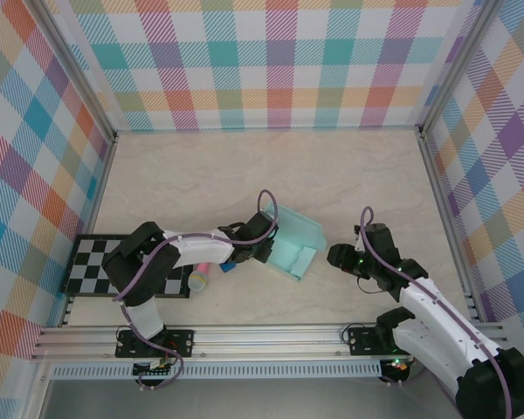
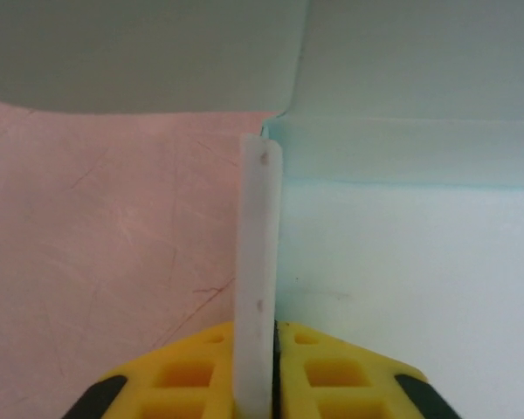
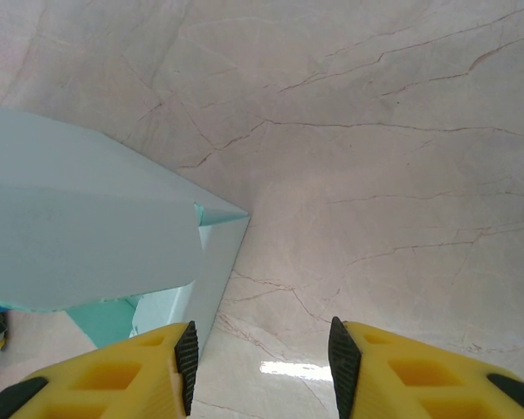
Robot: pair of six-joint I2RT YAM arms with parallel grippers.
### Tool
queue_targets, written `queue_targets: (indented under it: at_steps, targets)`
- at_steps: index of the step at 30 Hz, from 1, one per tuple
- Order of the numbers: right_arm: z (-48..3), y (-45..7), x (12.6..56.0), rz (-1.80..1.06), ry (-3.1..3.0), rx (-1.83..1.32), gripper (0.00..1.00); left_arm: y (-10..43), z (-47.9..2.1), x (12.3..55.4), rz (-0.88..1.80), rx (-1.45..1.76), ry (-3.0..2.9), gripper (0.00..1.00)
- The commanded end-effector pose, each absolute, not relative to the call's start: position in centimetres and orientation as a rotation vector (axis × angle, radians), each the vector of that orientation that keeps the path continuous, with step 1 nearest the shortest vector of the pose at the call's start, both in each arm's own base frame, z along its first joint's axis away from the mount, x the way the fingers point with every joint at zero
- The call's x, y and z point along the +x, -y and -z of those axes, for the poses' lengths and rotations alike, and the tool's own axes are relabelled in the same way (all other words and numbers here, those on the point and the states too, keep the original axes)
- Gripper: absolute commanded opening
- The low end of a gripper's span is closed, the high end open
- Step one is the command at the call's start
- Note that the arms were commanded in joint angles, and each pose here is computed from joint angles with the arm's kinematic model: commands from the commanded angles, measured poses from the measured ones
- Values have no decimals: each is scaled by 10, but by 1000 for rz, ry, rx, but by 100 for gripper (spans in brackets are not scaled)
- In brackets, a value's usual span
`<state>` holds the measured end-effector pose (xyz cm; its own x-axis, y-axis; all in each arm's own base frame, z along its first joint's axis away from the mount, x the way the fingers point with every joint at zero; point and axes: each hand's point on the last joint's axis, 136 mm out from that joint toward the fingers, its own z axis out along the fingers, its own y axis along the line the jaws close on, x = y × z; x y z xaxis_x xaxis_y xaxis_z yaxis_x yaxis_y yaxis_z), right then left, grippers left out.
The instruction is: Fold the paper box
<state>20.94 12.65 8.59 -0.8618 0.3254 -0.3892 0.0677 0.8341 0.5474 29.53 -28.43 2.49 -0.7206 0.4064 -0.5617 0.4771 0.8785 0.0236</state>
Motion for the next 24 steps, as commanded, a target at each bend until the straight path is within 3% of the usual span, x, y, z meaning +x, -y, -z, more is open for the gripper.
queue_targets:
  at_steps: [1, 3, 11, 24]
  targets:
    - [-101, -130, 218, -763, -2507, 295, 46, 272, -18, 298, 17, 631, -2486, 7]
    - [-96, -134, 216, -792, -2543, 339, 46, 271, -19, 301, -15, 631, -2482, 0]
    - [-97, -146, 233, -1051, -2567, 594, 47, 281, -40, 312, 46, 496, -2510, 0]
    - [-124, -166, 256, -1118, -2507, 323, 51, 280, -89, 331, 294, 218, -2546, 0]
